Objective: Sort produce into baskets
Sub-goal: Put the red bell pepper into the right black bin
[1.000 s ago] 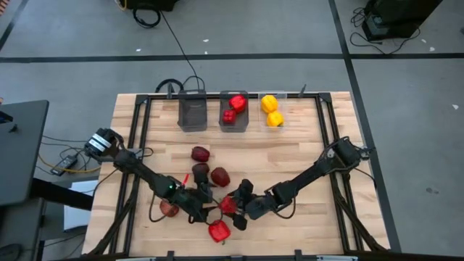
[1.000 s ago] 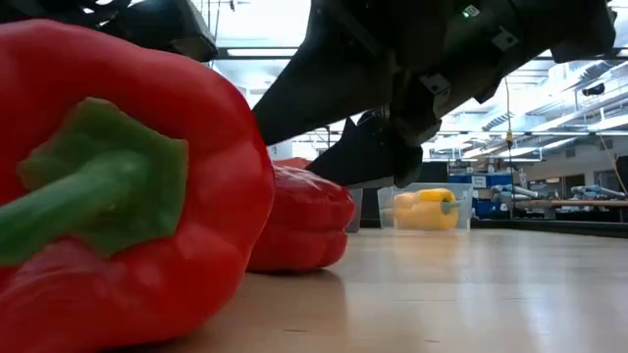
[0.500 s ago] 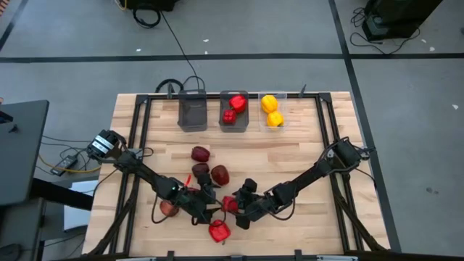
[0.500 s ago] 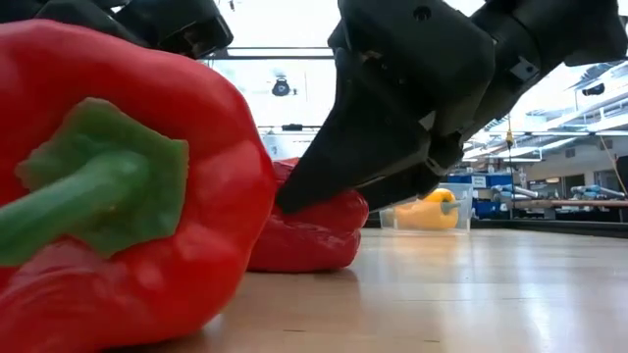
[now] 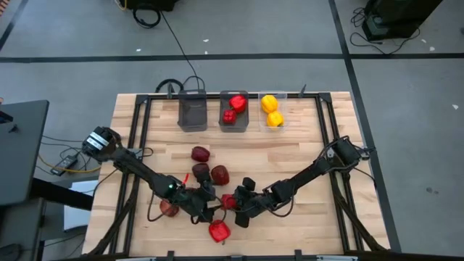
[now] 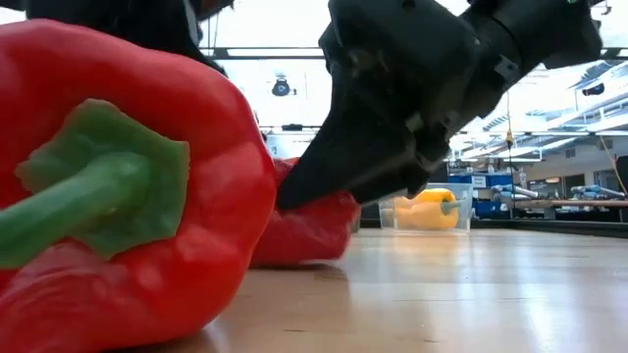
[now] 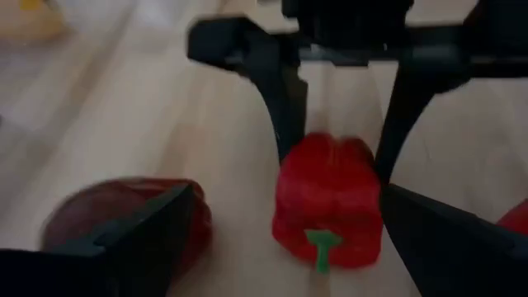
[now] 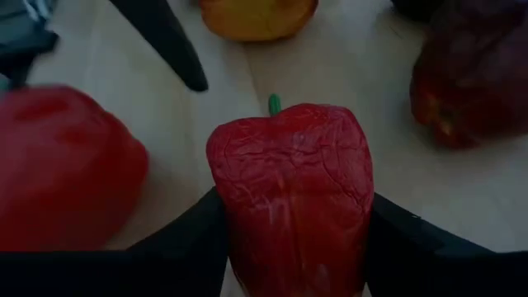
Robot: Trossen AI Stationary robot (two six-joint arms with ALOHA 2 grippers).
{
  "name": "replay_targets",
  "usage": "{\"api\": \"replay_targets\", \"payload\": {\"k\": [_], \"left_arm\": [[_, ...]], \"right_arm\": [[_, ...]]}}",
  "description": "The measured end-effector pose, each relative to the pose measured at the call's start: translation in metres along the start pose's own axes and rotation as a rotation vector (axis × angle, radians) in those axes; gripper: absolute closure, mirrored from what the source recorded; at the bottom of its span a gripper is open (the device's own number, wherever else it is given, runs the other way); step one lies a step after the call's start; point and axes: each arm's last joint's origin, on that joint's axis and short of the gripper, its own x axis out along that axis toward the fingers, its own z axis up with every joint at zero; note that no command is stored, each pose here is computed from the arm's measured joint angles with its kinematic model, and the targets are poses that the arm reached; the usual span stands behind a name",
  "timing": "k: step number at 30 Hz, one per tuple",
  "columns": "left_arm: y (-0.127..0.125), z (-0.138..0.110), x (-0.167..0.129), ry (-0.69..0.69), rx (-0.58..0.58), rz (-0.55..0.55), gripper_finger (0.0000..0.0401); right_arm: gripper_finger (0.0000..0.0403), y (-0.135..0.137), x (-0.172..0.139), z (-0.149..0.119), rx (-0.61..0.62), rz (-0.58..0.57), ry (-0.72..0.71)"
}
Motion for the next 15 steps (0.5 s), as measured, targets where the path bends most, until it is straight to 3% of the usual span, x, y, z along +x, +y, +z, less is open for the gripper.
{"api": "replay_targets", "payload": {"k": [9, 15], "left_arm": [[0.016, 0.02, -0.028, -0.064, 0.017, 0.092, 0.0009], [0.023, 0.017, -0.034, -0.028, 0.023, 0.167, 0.0009]], "right_arm": [[0.0171, -0.016, -0.022, 0.045, -0.002, -0.011, -0.102], [0.0171, -0.057, -0.04, 0.087, -0.046, -0.133, -0.163]]}}
